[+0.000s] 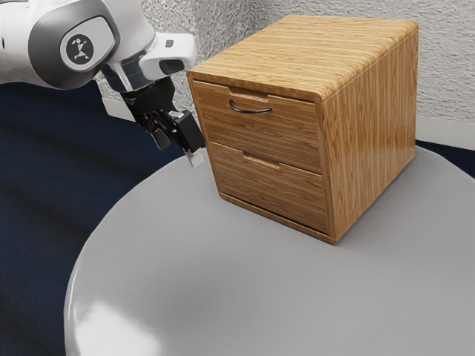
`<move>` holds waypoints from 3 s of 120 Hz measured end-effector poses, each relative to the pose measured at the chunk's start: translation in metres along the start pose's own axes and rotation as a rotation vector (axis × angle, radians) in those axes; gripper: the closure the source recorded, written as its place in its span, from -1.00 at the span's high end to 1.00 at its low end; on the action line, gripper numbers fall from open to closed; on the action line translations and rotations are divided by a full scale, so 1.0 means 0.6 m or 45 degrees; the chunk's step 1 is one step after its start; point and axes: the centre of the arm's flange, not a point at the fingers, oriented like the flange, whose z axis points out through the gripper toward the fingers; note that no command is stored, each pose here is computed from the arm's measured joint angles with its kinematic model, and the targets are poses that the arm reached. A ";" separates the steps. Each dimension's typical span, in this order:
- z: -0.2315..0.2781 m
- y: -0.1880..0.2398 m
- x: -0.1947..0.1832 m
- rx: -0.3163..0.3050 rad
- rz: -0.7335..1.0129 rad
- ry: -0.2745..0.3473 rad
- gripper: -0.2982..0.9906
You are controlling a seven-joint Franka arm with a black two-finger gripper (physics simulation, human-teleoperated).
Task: Pull the drawer handle with one arm to open the drawer
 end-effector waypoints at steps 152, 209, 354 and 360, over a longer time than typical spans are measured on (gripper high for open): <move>-0.126 -0.102 -0.029 0.228 1.340 0.237 0.48; -0.046 -0.087 0.029 0.355 1.580 0.312 0.09; 0.061 -0.062 0.125 0.411 1.724 0.365 -0.07; 0.062 -0.061 0.127 0.411 1.726 0.365 -0.07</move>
